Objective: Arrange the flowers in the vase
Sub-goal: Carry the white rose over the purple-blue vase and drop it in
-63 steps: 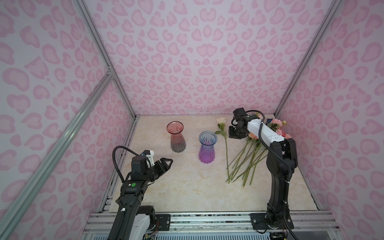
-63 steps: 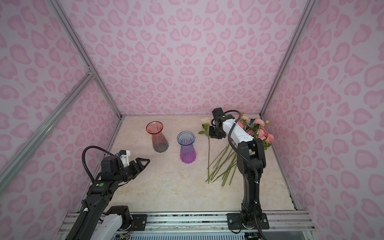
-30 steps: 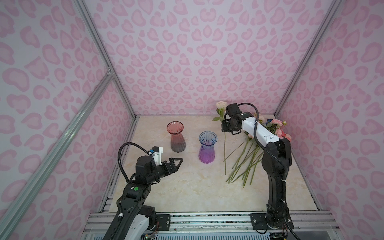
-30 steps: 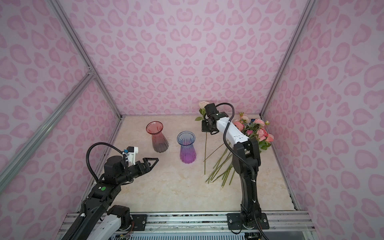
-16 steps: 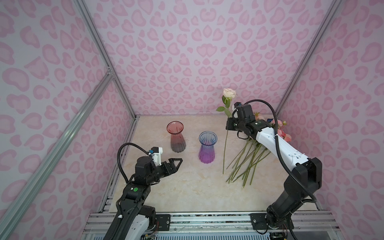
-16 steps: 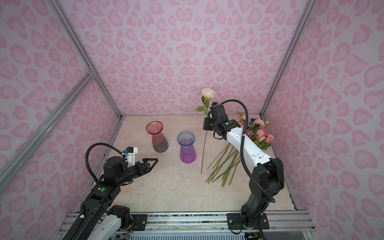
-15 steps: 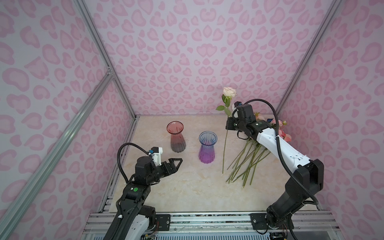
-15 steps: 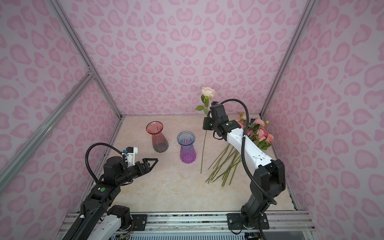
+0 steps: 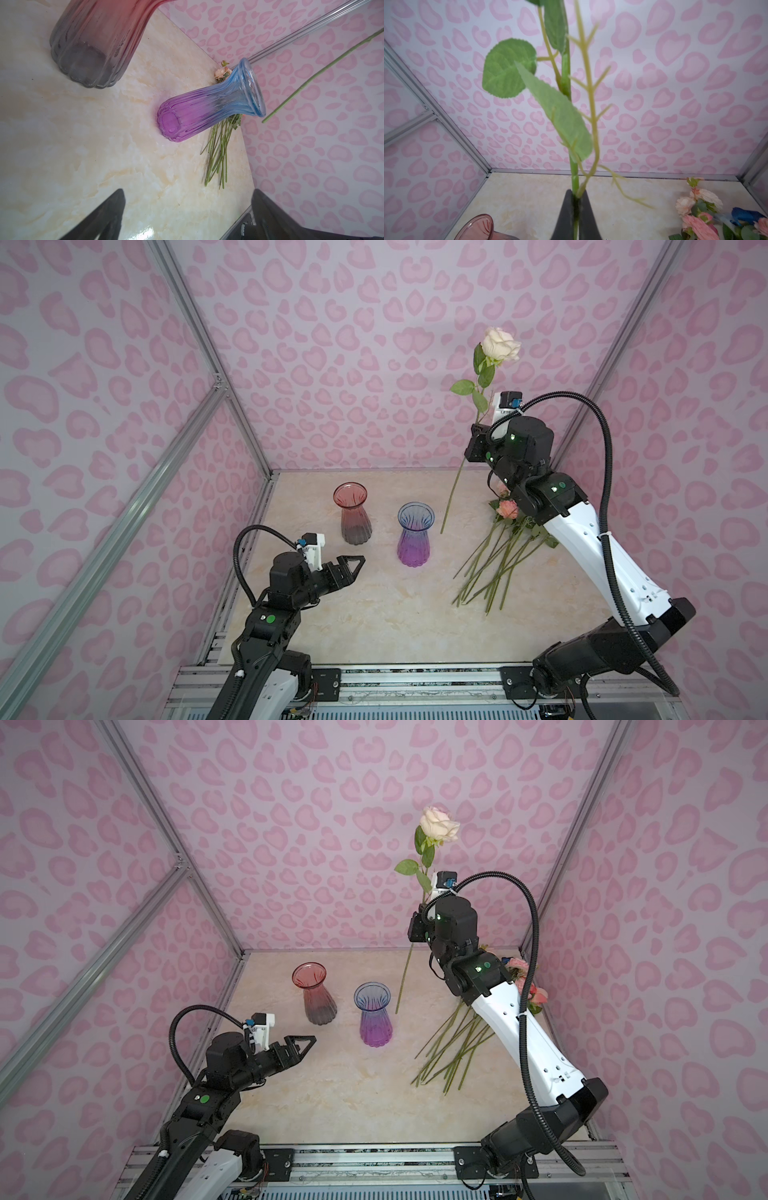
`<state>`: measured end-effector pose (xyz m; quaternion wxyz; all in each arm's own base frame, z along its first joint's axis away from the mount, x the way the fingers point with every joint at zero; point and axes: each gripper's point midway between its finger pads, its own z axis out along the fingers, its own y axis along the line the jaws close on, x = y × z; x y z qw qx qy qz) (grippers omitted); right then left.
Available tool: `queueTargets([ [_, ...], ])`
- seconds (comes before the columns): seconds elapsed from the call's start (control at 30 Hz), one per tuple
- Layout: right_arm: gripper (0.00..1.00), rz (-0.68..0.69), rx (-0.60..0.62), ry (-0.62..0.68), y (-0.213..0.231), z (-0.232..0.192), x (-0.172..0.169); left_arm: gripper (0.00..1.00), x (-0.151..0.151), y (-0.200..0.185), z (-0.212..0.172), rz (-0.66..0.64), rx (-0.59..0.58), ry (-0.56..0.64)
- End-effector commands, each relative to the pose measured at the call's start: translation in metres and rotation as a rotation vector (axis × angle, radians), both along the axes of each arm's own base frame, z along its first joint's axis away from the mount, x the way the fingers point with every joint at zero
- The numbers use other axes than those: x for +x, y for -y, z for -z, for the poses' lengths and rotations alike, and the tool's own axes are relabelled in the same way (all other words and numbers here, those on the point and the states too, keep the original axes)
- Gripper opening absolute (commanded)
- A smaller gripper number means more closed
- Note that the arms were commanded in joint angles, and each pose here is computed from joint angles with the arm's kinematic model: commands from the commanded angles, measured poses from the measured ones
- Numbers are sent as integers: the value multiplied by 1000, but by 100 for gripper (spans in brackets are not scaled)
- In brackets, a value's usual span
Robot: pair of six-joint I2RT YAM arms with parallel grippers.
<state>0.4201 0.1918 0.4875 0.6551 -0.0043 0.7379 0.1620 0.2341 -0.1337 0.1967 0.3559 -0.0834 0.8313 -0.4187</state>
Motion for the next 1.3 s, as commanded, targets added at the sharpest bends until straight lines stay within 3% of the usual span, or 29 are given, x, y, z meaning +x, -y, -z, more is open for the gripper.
queueTargets([
  [0.0, 0, 4, 9, 60, -5, -24, 1, 96, -1, 3, -5, 17, -14, 8],
  [0.2, 0, -37, 4, 65, -36, -24, 11, 96, -1, 2, -9, 6, -24, 18],
  [0.37, 0, -90, -54, -56, -70, 46, 26, 96, -4, 1, -7, 0, -27, 19],
  [0.57, 0, -137, -107, -165, -93, 122, 12, 96, -6, -3, 0, -21, -22, 3],
  [0.73, 1, -178, -154, -243, -105, 157, 6, 96, -3, -6, 9, -56, -29, -23],
  [0.83, 7, -200, -184, -300, -109, 174, 5, 97, -4, -9, 14, -78, -33, -25],
  [1.0, 25, -185, -201, -323, -103, 177, -3, 97, -6, -11, 14, -82, -23, -5],
  [1.27, 35, -157, -161, -294, -81, 151, -23, 98, 0, -7, 11, -56, -12, -14],
])
